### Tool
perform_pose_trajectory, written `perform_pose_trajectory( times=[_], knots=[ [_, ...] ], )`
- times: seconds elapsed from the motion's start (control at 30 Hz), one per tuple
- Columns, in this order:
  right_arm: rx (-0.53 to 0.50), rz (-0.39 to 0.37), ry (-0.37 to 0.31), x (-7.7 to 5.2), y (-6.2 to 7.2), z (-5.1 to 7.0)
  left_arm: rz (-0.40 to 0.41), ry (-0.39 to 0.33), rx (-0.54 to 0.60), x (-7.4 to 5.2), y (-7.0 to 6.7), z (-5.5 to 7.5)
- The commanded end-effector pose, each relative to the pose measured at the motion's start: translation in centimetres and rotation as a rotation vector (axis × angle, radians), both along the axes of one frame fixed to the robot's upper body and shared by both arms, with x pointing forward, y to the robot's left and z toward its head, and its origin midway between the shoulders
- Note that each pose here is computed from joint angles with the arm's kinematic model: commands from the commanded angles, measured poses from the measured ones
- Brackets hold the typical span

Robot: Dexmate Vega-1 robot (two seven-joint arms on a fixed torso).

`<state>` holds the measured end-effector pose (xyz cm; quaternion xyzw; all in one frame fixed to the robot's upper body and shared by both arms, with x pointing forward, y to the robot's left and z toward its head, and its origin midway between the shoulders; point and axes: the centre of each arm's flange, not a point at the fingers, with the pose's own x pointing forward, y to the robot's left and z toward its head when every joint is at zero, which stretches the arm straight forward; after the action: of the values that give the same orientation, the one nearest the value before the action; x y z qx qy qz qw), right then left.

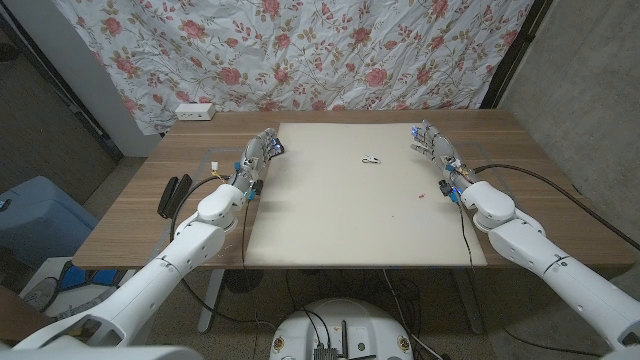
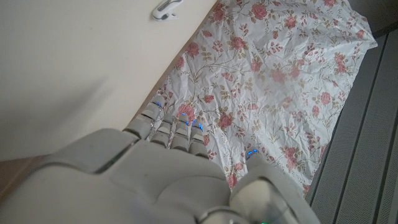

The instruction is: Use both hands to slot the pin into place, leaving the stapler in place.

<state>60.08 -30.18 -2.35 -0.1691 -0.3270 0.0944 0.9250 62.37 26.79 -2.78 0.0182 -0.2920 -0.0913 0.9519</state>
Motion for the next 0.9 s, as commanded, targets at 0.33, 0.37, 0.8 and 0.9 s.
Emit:
perform_pose_trajectory(
  times=[0.33,0.37,0.8,0.9],
  knots=[
    [-0.234,-0.104,-0.12,-3.5,-1.8,-1.0,0.004,-0.015,0.043,0.0,0.0,0.6],
    [-0.251,-0.111,-0.129,-3.7,-2.1,-1.1,0.006,-0.011,0.048,0.0,0.0,0.7],
    [-0.451,-0.158,-0.167,-4.6,-3.1,-0.1,0.033,0.005,0.05,-0.6,-0.5,0.7],
    [-0.51,-0.174,-0.179,-4.6,-3.3,0.3,0.038,0.007,0.053,-0.7,-0.5,0.7]
  ],
)
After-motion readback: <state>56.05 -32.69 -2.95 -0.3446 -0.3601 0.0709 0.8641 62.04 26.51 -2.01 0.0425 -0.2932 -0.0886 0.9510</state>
